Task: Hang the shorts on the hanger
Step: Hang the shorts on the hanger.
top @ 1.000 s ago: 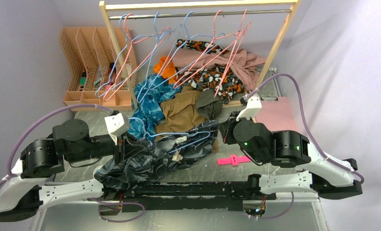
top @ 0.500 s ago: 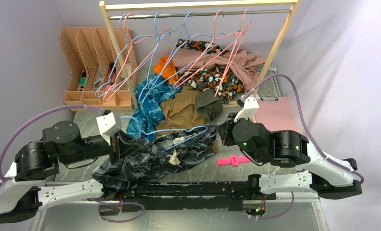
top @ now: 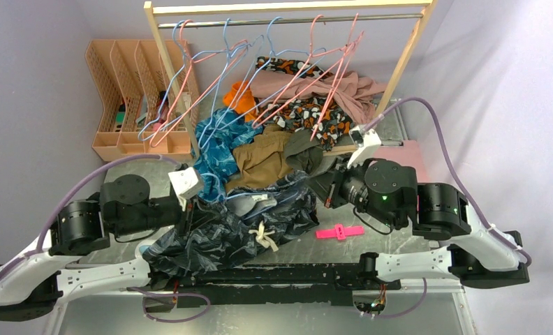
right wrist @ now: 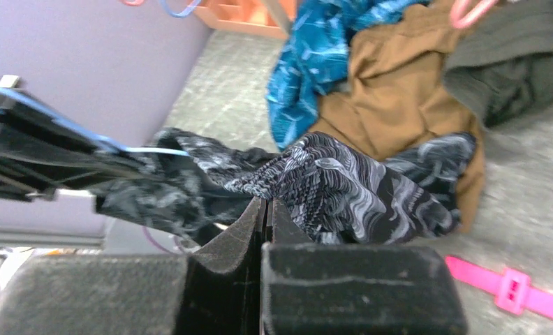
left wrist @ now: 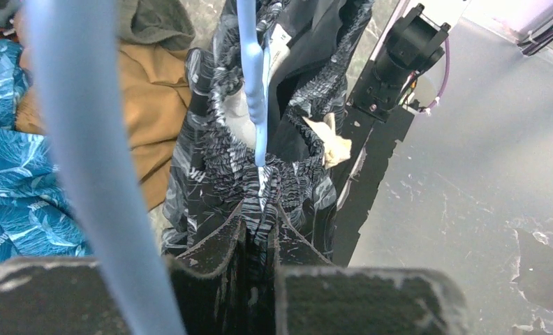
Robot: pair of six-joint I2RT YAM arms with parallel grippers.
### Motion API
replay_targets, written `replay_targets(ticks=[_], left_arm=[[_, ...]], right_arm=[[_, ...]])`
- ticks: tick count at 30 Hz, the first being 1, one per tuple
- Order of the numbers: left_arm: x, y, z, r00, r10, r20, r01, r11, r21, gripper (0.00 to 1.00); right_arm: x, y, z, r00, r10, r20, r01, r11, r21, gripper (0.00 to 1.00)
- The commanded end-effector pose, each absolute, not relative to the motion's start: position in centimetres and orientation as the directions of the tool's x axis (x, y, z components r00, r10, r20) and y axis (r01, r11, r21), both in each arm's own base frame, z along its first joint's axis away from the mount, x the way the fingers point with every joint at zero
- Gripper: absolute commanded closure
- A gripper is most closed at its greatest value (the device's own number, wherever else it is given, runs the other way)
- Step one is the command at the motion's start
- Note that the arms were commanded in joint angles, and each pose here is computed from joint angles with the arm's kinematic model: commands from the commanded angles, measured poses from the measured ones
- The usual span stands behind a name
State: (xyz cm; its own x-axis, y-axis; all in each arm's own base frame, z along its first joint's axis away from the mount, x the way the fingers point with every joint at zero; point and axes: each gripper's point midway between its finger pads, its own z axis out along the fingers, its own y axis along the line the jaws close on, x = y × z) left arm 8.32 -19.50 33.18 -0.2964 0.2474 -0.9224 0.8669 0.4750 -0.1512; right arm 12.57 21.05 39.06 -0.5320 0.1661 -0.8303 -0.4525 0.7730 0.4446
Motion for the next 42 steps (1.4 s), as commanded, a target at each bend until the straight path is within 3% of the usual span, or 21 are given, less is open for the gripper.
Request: replay_targets(ticks=[1, 6, 13, 17, 19, 20, 22, 24, 32, 42], left_arm=[[8.3, -21.4, 32.8, -0.284, 0.241, -0.928, 0.889, 0.428, -0.161, 0.93], [7.2, -24.2, 33.7, -0.272, 0.208, -0.939, 0.928, 0.314, -0.199, 0.93], [6.4, -24.5, 38.8, -0.207, 0.041, -0.978, 0.953, 0.233, -0.192, 0.93], [6.4, -23.3, 39.1, -0.202, 0.006, -0.979, 0.947, 0.258, -0.193, 0.93], [6.4, -22.6, 39.1, -0.202, -0.006, -0.979, 0.943, 0.270, -0.196, 0.93], [6.3, -22.3, 39.2, -0.202, -0.012, -0.979, 0.941, 0.275, -0.197, 0.93], [6.2, -21.6, 39.5, -0.197, -0.025, -0.980, 0.940, 0.281, -0.196, 0.93], [6.0, -20.9, 39.8, -0.194, -0.035, -0.980, 0.938, 0.287, -0.196, 0.93], [5.6, -19.4, 40.6, -0.189, -0.060, -0.980, 0.935, 0.295, -0.198, 0.93], [7.6, -17.6, 41.1, -0.166, -0.174, -0.971, 0.881, 0.416, -0.225, 0.93]], right_arm=[[11.3, 24.4, 44.4, -0.507, 0.236, -0.829, -0.589, 0.607, 0.533, 1.00], [11.2, 28.4, 48.1, -0.455, 0.233, -0.860, -0.683, 0.529, 0.504, 1.00], [14.1, 32.2, 45.0, -0.441, 0.108, -0.891, -0.613, 0.689, 0.387, 1.00], [13.6, 32.8, 44.5, -0.445, 0.062, -0.894, -0.647, 0.668, 0.368, 0.99], [12.5, 32.7, 45.2, -0.435, 0.050, -0.899, -0.698, 0.612, 0.371, 0.66], [12.1, 32.4, 45.5, -0.427, 0.045, -0.903, -0.717, 0.592, 0.368, 0.54], [11.5, 31.3, 46.2, -0.410, 0.040, -0.911, -0.741, 0.567, 0.359, 0.39], [11.2, 30.0, 46.8, -0.390, 0.038, -0.920, -0.756, 0.557, 0.343, 0.34], [10.6, 25.4, 46.4, -0.326, 0.016, -0.945, -0.779, 0.562, 0.278, 0.29], [11.1, 26.5, 40.5, -0.431, -0.067, -0.900, -0.711, 0.639, 0.293, 0.32]])
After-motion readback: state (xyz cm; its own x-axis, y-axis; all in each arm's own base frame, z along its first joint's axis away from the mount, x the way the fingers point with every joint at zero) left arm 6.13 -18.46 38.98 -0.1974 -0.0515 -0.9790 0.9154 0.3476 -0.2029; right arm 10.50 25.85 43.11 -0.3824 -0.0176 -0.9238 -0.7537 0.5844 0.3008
